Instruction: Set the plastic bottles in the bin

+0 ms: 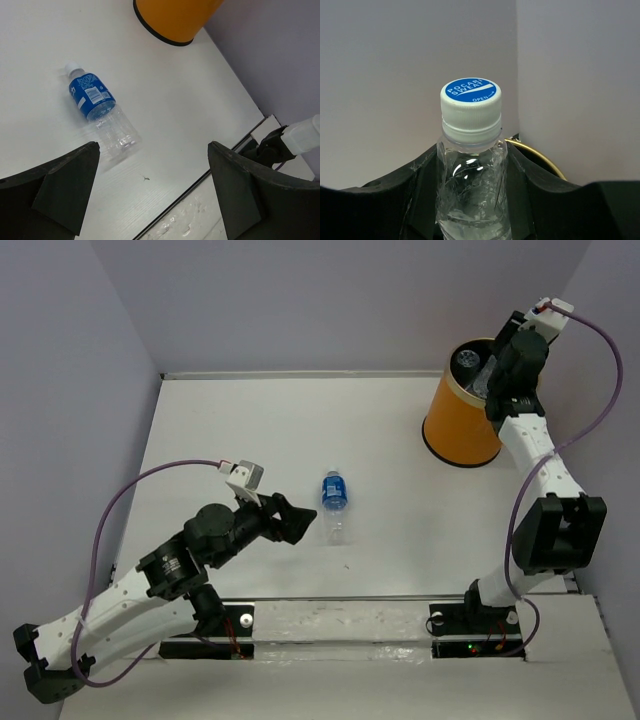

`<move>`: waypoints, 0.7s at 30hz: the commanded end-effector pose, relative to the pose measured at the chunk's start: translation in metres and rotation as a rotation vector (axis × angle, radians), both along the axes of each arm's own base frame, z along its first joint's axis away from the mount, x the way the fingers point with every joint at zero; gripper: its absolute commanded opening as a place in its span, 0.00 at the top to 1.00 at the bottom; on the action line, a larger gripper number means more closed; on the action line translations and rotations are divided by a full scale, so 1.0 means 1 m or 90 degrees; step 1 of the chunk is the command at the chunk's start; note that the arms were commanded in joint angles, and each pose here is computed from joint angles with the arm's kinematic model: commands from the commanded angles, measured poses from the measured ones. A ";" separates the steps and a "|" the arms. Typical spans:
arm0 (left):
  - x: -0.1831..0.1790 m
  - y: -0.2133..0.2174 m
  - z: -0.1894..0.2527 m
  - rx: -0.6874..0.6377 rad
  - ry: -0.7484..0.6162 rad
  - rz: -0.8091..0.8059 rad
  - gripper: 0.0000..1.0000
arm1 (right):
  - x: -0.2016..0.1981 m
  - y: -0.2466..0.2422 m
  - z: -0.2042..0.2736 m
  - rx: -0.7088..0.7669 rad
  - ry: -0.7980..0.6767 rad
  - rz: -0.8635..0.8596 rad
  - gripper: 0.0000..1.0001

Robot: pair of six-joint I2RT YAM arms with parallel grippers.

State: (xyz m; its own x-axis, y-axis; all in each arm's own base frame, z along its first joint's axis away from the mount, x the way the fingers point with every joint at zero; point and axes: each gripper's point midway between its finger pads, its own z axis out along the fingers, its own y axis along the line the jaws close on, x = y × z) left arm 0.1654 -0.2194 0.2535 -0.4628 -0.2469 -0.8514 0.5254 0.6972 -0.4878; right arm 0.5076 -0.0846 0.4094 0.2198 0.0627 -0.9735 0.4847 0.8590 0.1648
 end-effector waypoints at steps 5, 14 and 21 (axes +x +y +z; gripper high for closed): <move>0.002 -0.003 0.015 -0.013 -0.023 -0.005 0.01 | -0.006 -0.052 -0.076 0.164 0.076 -0.015 0.58; 0.015 -0.002 -0.001 0.025 0.015 0.045 0.01 | -0.010 -0.035 -0.009 0.139 0.073 0.066 0.03; 0.021 -0.012 -0.044 0.051 0.101 0.075 0.01 | -0.032 -0.011 0.014 0.148 0.070 0.137 0.02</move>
